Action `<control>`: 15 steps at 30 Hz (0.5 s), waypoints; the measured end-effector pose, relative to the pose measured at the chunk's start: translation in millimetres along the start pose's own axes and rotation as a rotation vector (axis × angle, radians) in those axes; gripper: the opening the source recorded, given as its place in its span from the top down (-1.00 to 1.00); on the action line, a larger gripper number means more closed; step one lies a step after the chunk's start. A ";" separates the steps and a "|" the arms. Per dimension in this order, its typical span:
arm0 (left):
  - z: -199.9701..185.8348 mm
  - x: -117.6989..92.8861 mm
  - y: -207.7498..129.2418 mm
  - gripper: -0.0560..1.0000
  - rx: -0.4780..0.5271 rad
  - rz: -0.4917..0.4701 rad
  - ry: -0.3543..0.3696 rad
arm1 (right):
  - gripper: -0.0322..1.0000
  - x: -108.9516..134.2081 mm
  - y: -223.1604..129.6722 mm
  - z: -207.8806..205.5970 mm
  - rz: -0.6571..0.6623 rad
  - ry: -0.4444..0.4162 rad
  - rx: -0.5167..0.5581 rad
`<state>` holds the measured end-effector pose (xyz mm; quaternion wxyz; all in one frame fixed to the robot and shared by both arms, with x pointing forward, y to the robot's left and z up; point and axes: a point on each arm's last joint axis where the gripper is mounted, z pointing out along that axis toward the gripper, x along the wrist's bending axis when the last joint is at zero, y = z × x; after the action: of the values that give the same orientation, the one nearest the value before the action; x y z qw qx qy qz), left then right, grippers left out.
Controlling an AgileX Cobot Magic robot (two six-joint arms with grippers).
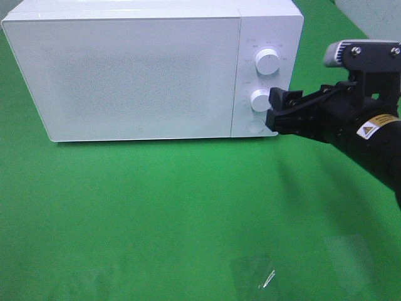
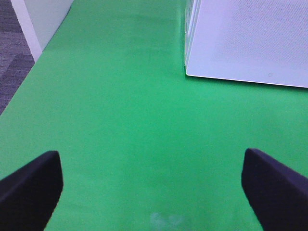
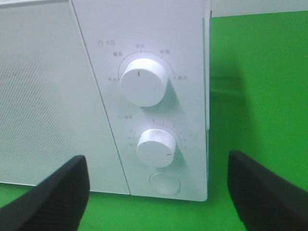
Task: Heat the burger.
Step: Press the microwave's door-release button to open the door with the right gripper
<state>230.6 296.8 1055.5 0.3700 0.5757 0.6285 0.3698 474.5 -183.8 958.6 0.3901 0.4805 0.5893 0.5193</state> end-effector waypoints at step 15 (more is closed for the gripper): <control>0.0 0.0 0.0 -0.90 0.000 0.000 0.000 | -0.29 29.7 -19.0 -6.4 0.621 -0.050 -0.013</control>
<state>230.6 296.8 1055.5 0.3700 0.5757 0.6285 0.3698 458.4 -156.4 942.0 0.2303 0.6477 0.4010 0.6055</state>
